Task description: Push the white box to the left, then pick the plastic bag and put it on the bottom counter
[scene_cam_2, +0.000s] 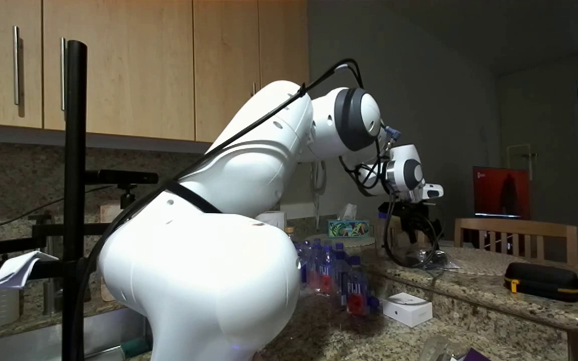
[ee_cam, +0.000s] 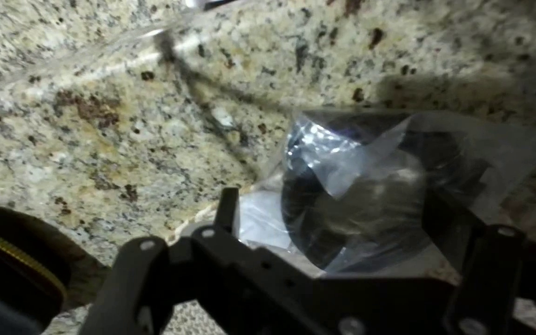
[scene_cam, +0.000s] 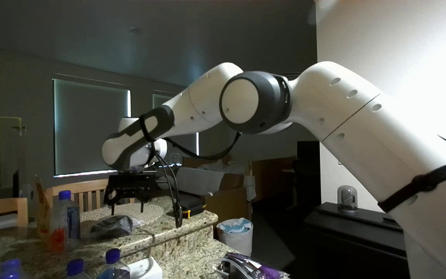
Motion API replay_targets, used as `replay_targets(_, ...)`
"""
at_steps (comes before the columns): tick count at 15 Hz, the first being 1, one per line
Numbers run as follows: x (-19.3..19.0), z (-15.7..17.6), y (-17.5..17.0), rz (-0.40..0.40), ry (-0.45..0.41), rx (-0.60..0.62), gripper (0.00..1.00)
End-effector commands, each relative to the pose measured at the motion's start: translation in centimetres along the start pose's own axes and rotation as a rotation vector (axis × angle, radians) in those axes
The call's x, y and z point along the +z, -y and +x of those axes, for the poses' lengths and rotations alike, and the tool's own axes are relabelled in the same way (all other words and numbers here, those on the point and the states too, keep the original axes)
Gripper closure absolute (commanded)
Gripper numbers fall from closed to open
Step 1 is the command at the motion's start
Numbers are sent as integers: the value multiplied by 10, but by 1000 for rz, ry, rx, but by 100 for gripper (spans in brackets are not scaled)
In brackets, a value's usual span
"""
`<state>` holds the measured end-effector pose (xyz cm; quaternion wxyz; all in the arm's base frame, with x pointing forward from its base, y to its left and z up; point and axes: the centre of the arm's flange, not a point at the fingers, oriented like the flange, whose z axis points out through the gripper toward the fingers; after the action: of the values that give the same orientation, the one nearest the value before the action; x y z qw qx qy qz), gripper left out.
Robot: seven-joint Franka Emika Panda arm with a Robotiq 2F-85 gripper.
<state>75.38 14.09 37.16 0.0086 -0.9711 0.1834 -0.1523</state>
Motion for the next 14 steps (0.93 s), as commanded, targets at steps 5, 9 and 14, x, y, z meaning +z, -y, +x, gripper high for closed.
replay_targets(5, 90, 7, -4, -115, 68, 20, 0)
replay_targets(9, 96, 7, -4, -150, 124, -28, 26)
replay_targets(14, 88, 12, -7, -158, 164, -48, 58)
